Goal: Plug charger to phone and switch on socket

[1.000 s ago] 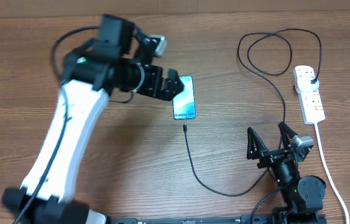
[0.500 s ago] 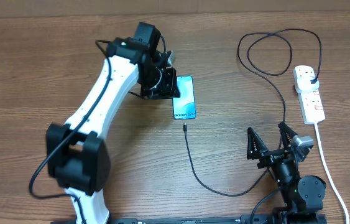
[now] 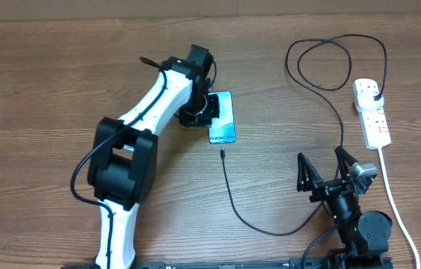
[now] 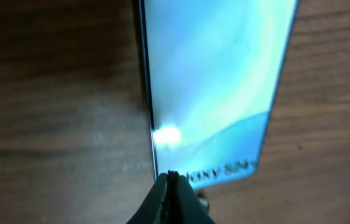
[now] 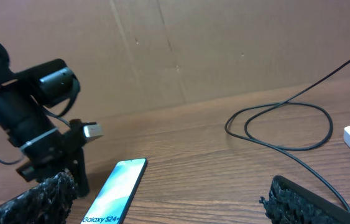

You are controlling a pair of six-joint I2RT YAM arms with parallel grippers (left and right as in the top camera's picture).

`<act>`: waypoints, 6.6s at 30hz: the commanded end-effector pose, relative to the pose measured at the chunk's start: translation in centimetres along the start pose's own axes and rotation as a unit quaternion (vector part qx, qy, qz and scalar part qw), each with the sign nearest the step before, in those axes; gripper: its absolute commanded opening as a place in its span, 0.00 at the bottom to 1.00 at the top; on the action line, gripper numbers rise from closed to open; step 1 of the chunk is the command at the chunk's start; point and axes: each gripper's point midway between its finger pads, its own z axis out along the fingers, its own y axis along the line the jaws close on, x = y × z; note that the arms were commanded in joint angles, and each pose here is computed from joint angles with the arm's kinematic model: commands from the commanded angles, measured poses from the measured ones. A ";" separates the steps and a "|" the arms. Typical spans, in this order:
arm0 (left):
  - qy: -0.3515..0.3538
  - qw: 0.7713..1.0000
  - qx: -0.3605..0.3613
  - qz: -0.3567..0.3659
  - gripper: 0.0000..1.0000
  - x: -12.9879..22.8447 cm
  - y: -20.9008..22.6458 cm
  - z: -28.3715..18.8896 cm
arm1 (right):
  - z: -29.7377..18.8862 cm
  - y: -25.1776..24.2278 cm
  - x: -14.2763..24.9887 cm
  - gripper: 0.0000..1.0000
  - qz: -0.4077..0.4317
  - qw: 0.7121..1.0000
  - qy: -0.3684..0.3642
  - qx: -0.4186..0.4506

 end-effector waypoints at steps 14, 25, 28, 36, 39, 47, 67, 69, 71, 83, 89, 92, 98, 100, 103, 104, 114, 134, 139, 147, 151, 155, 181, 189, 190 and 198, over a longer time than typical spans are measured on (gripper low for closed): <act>-0.110 0.991 -0.066 0.036 0.97 -3.7 -1.3 0.4 | 0.0 0.1 0.2 1.00 -0.004 1.000 -0.002 -0.003; -0.069 0.993 -0.089 0.046 1.00 -2.2 -1.0 4.3 | 0.0 0.1 0.2 1.00 -0.004 1.000 -0.002 -0.003; -0.056 0.993 -0.096 0.044 1.00 -1.7 -0.5 5.0 | 0.0 0.1 0.2 1.00 -0.004 1.000 -0.002 -0.003; -0.029 0.992 -0.117 0.043 0.98 -0.4 0.5 5.1 | 0.0 0.1 0.2 1.00 -0.004 1.000 -0.002 -0.003; -0.032 0.992 -0.114 0.043 1.00 -0.6 0.4 5.1 | 0.0 0.1 0.2 1.00 -0.004 1.000 -0.002 -0.003; -0.060 0.995 -0.083 0.014 1.00 -1.9 -0.9 5.3 | 0.0 0.1 0.2 1.00 -0.004 1.000 -0.002 -0.003; -0.065 0.994 -0.078 -0.027 1.00 -1.6 -1.2 5.9 | 0.0 0.1 0.2 1.00 -0.004 1.000 -0.002 -0.003; -0.062 0.994 -0.080 -0.027 1.00 -1.3 -1.1 6.1 | 0.0 0.1 0.2 1.00 -0.004 1.000 -0.002 -0.003; -0.057 0.995 -0.083 -0.026 1.00 -1.0 -1.0 6.3 | 0.0 0.1 0.2 1.00 -0.004 1.000 -0.002 -0.003; -0.064 0.995 -0.080 -0.020 1.00 -1.2 -1.4 6.4 | 0.0 0.1 0.2 1.00 -0.004 1.000 -0.002 -0.004; -0.072 0.995 -0.074 -0.017 1.00 -1.6 -1.8 6.4 | 0.0 0.1 0.2 1.00 -0.004 1.000 -0.002 -0.003; -0.065 0.994 -0.081 -0.015 1.00 -1.0 -1.7 6.5 | 0.0 0.1 0.2 1.00 -0.004 1.000 -0.002 -0.003; -0.061 0.989 -0.131 -0.015 0.98 -0.3 0.0 6.2 | 0.0 0.1 0.2 1.00 -0.004 1.000 -0.002 -0.003; -0.056 0.989 -0.135 -0.015 0.93 0.0 0.2 6.2 | 0.0 0.1 0.2 1.00 -0.004 1.000 -0.002 -0.003; -0.045 0.989 -0.142 -0.017 0.92 0.5 0.5 6.1 | 0.0 0.1 0.2 1.00 -0.004 1.000 -0.002 -0.003; -0.039 0.988 -0.147 -0.017 0.92 0.8 0.7 6.1 | 0.0 0.1 0.2 1.00 -0.004 1.000 -0.002 -0.003; 0.003 0.985 -0.173 0.006 1.00 2.7 1.9 5.8 | 0.0 0.1 0.2 1.00 -0.004 1.000 -0.002 -0.003; -0.045 0.984 -0.165 0.051 0.73 0.0 1.3 5.8 | 0.0 0.1 0.2 1.00 -0.004 1.000 -0.002 -0.003; 0.003 0.983 -0.182 0.004 0.75 2.6 2.4 5.6 | 0.0 0.1 0.2 1.00 -0.004 1.000 -0.002 -0.003; 0.002 0.988 -0.156 0.004 1.00 2.4 1.4 5.9 | 0.0 0.1 0.2 1.00 -0.004 1.000 -0.002 -0.003; 0.003 0.988 -0.152 0.014 1.00 2.3 1.4 6.0 | 0.0 0.1 0.2 1.00 -0.004 1.000 -0.002 -0.003; 0.021 0.987 -0.161 0.011 1.00 3.2 1.8 5.8 | 0.0 0.1 0.2 1.00 -0.004 1.000 -0.002 -0.003; 0.041 0.984 -0.172 0.008 1.00 4.2 2.3 5.6 | 0.0 0.1 0.2 1.00 -0.004 1.000 -0.002 -0.003; 0.051 0.986 -0.155 0.015 1.00 4.5 1.8 5.7 | 0.0 0.1 0.2 1.00 -0.004 1.000 -0.002 -0.003; 0.053 0.987 -0.151 0.017 1.00 4.5 1.7 5.8 | 0.0 0.1 0.2 1.00 -0.004 1.000 -0.002 -0.003; 0.059 0.987 -0.149 0.010 0.88 4.3 2.4 5.5 | 0.0 0.1 0.2 1.00 -0.004 1.000 -0.002 -0.003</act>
